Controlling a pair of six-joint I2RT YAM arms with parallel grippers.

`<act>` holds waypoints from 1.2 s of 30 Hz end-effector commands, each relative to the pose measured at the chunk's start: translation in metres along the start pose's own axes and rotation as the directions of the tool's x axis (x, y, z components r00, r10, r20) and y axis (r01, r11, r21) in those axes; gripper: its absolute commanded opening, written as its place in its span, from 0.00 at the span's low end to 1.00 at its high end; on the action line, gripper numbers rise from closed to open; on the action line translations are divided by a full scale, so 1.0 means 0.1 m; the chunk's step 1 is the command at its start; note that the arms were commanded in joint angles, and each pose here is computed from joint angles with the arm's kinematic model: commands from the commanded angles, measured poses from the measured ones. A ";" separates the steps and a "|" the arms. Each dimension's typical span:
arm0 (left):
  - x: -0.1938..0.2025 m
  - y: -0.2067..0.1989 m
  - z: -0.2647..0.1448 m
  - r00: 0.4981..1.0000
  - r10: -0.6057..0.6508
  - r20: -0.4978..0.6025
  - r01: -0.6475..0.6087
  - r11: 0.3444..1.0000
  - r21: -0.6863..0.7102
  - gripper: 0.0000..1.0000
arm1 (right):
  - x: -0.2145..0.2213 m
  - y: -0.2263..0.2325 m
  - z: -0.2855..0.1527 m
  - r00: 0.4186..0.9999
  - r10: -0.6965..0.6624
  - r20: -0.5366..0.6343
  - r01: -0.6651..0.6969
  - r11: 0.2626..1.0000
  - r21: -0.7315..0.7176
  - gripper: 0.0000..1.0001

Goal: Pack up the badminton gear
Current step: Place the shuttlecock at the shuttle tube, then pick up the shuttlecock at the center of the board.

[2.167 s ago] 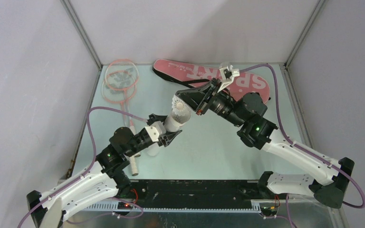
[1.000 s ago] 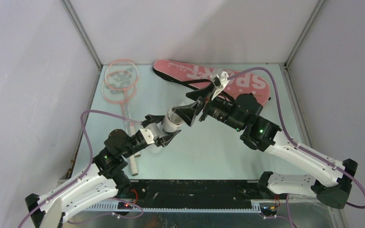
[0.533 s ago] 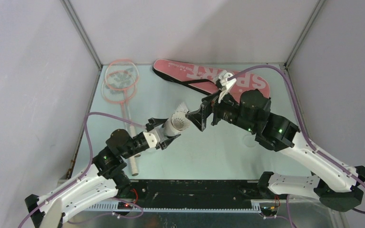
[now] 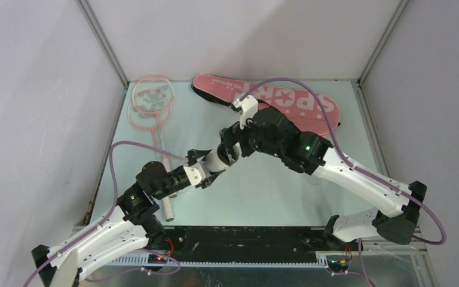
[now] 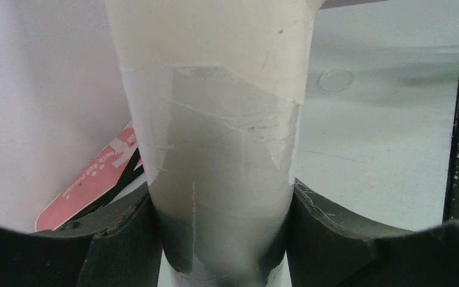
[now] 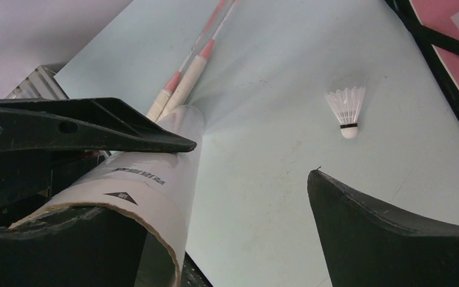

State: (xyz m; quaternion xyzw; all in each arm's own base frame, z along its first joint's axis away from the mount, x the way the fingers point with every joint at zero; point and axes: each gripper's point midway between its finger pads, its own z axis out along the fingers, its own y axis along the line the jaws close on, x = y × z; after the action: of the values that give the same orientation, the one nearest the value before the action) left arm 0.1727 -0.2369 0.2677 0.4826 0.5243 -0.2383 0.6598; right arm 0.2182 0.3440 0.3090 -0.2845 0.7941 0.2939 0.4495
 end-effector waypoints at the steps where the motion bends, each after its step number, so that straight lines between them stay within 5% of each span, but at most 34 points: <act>1: -0.44 0.06 -0.01 0.988 0.045 0.149 -0.045 0.999 -0.002 0.32 | -0.04 0.04 0.17 1.000 -0.024 -0.004 0.024 0.999 0.032 0.99; 5: -0.42 0.08 0.00 0.989 0.044 0.141 -0.043 0.999 -0.015 0.31 | -0.14 0.15 0.11 0.998 -0.058 0.004 0.058 0.998 -0.025 0.99; 16: -0.38 0.17 0.00 0.990 0.031 0.139 -0.020 0.997 -0.076 0.31 | -0.84 0.36 -0.83 0.951 -0.077 0.298 0.135 0.975 -0.179 0.99; 24: -0.37 0.21 0.00 0.990 0.020 0.136 -0.006 0.995 -0.098 0.31 | -1.05 0.05 -1.24 0.910 0.056 0.412 -0.002 0.991 -0.131 0.99; 29: -0.36 0.22 -0.02 0.991 -0.002 0.134 0.017 0.994 -0.112 0.31 | -0.89 -0.91 -0.98 0.857 0.296 0.423 -0.395 0.903 0.168 0.99; 36: -0.35 0.22 -0.07 0.990 -0.018 0.138 0.035 0.992 -0.122 0.31 | -0.27 -1.65 0.14 0.843 0.481 0.242 -0.538 0.740 0.403 0.98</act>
State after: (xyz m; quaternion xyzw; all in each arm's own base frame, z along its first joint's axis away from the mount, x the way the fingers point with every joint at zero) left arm 0.1771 -0.2328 0.2863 0.4431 0.5181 -0.2409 0.6908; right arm 0.3155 0.2359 0.3711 0.0061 0.7946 0.2818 0.5377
